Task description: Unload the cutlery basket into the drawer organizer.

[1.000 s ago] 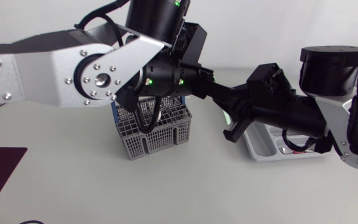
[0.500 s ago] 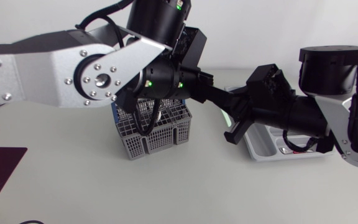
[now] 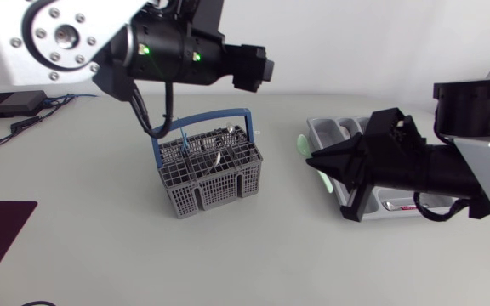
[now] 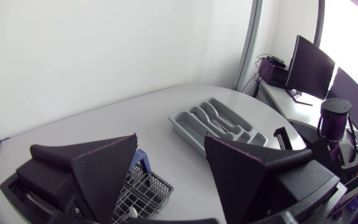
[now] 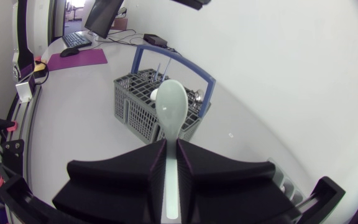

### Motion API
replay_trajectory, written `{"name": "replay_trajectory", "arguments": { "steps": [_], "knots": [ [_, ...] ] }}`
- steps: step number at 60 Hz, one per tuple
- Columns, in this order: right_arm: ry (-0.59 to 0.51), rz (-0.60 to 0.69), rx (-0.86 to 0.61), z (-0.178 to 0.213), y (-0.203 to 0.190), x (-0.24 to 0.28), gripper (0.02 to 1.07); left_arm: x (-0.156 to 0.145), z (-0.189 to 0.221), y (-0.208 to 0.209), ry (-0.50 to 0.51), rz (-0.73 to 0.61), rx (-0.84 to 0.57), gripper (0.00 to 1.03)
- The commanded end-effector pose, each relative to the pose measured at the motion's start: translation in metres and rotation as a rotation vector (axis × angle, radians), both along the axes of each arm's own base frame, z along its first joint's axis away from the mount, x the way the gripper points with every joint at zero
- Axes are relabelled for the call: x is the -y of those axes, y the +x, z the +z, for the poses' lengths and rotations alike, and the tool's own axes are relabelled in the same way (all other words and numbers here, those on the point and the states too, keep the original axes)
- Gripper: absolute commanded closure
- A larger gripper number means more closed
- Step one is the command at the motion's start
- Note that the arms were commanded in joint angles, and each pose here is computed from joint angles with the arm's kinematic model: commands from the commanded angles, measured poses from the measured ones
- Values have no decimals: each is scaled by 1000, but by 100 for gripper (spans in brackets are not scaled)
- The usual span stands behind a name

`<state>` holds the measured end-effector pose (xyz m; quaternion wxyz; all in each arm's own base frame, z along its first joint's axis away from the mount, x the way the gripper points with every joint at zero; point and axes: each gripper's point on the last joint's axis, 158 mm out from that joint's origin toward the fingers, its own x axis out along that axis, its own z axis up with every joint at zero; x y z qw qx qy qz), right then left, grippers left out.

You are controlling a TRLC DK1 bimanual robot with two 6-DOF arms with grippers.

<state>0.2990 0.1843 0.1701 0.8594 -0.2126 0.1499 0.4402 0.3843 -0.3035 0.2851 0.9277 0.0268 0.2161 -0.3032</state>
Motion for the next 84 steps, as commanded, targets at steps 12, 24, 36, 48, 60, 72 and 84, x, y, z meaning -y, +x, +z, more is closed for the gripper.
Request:
{"name": "replay_trajectory", "arguments": {
  "steps": [12,24,36,48,60,72,84],
  "knots": [
    [-123,52,-7,-33,-10,57,100,-32,-21,8,94,33,-33,16],
    [-227,92,-33,-60,-6,104,100,-43,-58,5,171,37,-84,16],
    [-304,126,-40,-77,7,147,101,-43,-82,-4,223,28,-113,16],
    [-383,144,-42,-96,24,189,101,-43,-103,-9,262,28,-143,16],
    [-496,184,-88,-134,29,227,101,-43,-126,-13,297,23,-182,16],
    [-685,223,-69,-177,28,255,101,-39,-136,-15,321,23,-194,16],
    [-824,227,-58,-199,31,275,101,-35,-146,-17,357,30,-196,16]
  ]
}}
